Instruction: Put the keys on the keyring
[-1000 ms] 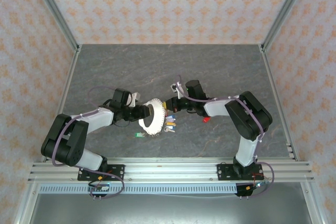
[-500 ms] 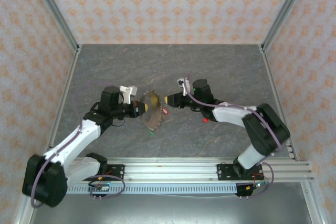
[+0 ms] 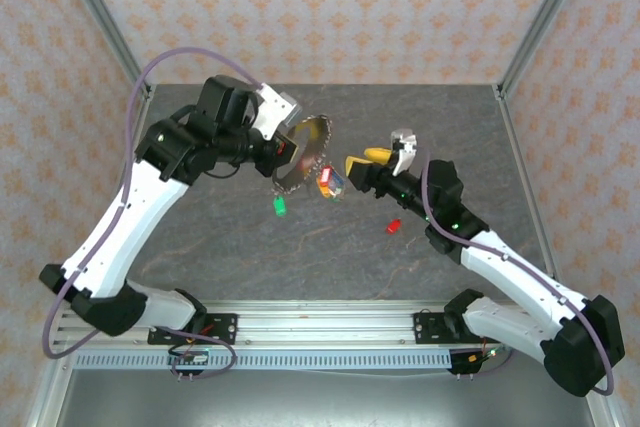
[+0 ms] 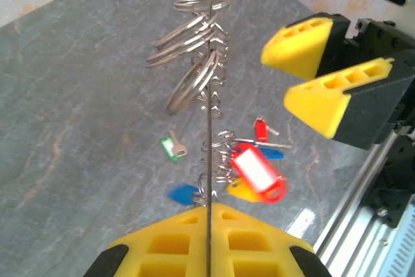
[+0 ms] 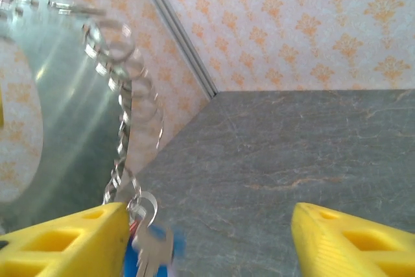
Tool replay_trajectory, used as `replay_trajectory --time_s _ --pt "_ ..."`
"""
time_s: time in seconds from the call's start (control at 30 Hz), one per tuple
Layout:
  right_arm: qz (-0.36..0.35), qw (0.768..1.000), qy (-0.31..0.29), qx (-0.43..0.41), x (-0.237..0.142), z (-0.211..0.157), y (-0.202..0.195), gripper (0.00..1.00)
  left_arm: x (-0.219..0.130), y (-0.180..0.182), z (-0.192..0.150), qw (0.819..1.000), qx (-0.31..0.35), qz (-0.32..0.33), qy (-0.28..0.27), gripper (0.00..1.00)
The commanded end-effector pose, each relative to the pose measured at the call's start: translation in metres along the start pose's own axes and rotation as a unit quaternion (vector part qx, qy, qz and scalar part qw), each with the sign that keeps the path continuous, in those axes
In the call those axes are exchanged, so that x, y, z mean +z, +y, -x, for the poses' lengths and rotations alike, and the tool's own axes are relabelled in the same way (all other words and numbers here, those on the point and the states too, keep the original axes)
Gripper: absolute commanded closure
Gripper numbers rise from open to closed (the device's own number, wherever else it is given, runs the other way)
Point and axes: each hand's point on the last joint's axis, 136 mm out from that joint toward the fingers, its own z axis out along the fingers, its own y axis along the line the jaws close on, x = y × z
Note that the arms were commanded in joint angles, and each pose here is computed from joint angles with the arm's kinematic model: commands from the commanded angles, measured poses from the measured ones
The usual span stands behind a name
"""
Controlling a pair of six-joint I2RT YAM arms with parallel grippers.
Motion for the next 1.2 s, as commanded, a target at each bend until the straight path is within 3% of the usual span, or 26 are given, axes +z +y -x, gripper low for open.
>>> replay_trajectory --time_s 0.0,0.17,0.3,0.47,0.8,1.17 --pt "0.037 0.997 -0.006 -0.065 -0.005 -0.008 0.010 0.41 -0.019 -0.009 -0.014 0.996 0.076 0.002 0.043 1.00" --pt "0.066 0.981 -0.025 -0.180 -0.013 -0.015 0.031 0.58 -0.027 -0.019 0.002 0.992 0.120 -0.008 0.036 1.00" --pt "0.116 0.937 -0.042 -0.327 -0.016 -0.033 0.064 0.70 -0.026 -0.026 0.007 0.990 0.136 -0.028 0.038 1.00" --pt "0.121 0.906 -0.082 -0.397 -0.009 -0.034 0.085 0.79 -0.024 -0.031 0.012 0.988 0.147 -0.042 0.027 1.00" --pt "0.158 0.886 -0.099 -0.424 0.001 -0.037 0.114 0.78 -0.025 -0.036 0.019 0.986 0.158 -0.053 0.004 1.00" --pt "0.156 0.893 -0.102 -0.409 0.024 -0.044 0.116 0.76 -0.026 -0.037 0.016 0.987 0.153 -0.057 0.008 1.00"
